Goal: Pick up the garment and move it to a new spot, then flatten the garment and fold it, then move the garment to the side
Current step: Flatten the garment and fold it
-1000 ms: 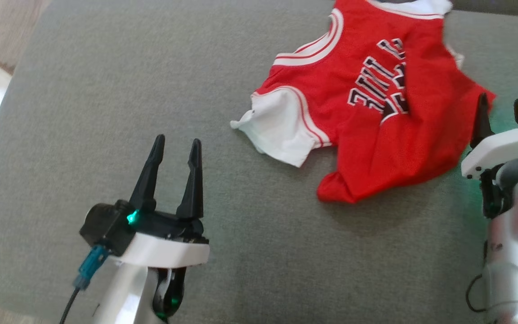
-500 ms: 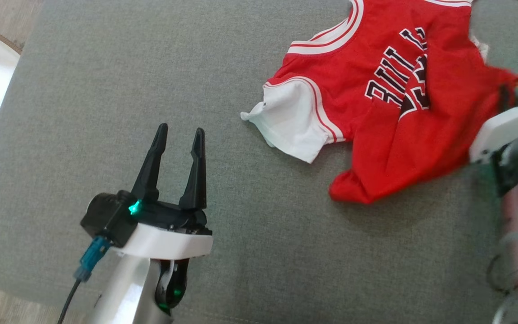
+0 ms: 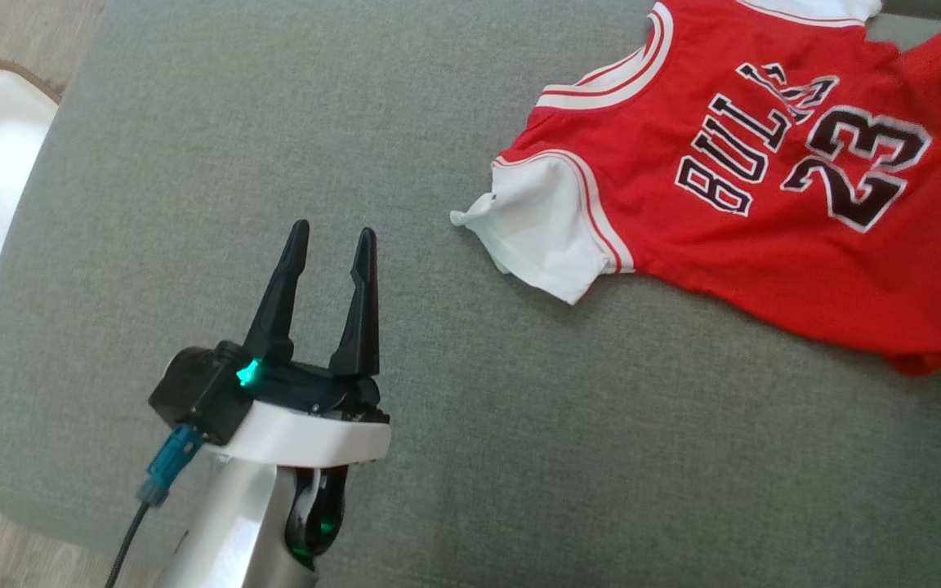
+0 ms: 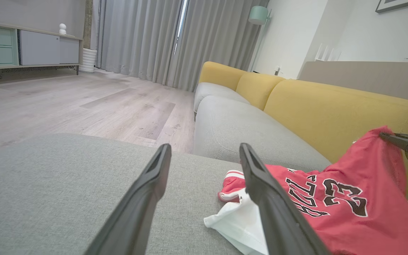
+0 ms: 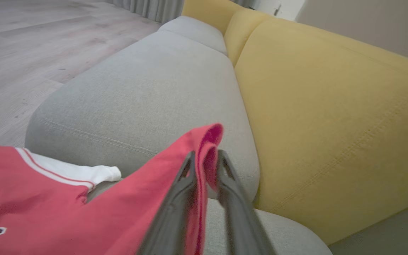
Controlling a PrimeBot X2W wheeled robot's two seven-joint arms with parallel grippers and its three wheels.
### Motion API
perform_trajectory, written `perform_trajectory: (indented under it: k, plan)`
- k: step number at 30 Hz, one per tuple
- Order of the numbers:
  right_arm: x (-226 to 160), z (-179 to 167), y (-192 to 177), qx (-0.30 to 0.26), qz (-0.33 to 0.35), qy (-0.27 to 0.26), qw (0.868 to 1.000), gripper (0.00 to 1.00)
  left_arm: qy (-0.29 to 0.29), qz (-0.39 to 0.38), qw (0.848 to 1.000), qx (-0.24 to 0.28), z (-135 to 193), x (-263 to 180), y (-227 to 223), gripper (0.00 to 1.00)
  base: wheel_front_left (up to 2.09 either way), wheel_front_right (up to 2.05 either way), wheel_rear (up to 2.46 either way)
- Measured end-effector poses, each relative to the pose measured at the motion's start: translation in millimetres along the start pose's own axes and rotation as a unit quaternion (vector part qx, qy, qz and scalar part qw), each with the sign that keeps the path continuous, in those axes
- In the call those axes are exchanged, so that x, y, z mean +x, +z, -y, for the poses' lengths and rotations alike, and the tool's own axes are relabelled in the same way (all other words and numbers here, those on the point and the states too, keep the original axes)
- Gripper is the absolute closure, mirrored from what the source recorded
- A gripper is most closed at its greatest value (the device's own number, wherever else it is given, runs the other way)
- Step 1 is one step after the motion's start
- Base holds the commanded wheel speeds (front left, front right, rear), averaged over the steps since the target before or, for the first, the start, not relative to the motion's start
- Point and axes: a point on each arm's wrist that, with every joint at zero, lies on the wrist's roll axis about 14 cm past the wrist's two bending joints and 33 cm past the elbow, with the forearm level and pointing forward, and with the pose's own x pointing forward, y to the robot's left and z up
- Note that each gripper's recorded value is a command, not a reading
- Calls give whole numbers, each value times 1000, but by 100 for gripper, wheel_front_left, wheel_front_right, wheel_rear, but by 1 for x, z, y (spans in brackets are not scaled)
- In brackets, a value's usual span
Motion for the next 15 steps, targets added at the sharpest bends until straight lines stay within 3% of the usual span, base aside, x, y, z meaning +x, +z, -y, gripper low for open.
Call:
perform_trajectory:
  k: [6,15]
  plan:
    - [-9,-11,-2,14,4,13,1000,0,-8,8,1000,0,5,2,5,0,0,0,0]
    - [-41,-47,36,60,107,52,991,0,-23,39,999,3,14,10,24,0,0,0,0]
